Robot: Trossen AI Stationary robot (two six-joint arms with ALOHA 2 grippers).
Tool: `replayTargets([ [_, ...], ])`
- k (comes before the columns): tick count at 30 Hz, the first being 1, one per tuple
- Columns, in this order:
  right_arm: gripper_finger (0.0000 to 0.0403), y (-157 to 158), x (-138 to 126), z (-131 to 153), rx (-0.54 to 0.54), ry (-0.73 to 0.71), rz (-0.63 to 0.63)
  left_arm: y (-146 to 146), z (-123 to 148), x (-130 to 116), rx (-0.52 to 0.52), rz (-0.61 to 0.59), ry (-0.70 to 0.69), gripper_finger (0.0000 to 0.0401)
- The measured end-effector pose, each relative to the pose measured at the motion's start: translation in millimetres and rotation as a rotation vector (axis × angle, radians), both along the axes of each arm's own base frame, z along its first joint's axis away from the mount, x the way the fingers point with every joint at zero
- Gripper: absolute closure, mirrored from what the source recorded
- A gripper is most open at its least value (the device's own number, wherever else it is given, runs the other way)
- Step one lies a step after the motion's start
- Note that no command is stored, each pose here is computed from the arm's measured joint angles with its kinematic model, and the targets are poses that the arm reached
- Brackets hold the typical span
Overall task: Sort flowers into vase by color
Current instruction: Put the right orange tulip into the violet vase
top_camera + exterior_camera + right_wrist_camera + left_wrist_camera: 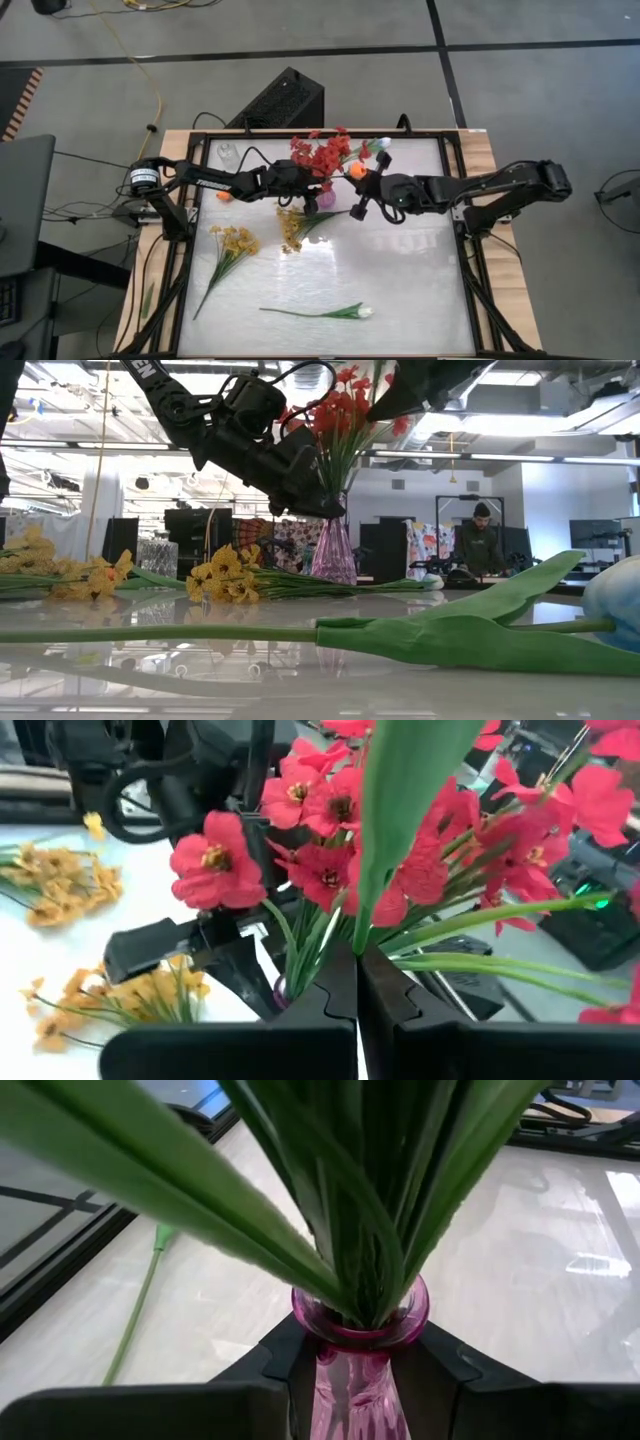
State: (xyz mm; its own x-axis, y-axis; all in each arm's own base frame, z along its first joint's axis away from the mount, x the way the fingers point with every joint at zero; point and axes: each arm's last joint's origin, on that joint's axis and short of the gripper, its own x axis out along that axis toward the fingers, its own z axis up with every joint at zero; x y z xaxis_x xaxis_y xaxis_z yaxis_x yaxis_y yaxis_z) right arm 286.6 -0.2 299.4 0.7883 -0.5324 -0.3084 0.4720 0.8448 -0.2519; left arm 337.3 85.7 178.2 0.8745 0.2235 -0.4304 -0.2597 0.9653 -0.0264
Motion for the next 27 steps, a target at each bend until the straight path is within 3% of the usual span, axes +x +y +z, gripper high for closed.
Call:
replayTargets([
  [12,0.0383,-2,-9,11,0.084,-0.111,-0.073,0,0,0,-0.003,-0.007,0.0,0.0308],
  [27,0.0383,1,13,-19,0.147,-0.017,-0.009,0,0,0,-0.003,-0.006,0.0,0.0308],
])
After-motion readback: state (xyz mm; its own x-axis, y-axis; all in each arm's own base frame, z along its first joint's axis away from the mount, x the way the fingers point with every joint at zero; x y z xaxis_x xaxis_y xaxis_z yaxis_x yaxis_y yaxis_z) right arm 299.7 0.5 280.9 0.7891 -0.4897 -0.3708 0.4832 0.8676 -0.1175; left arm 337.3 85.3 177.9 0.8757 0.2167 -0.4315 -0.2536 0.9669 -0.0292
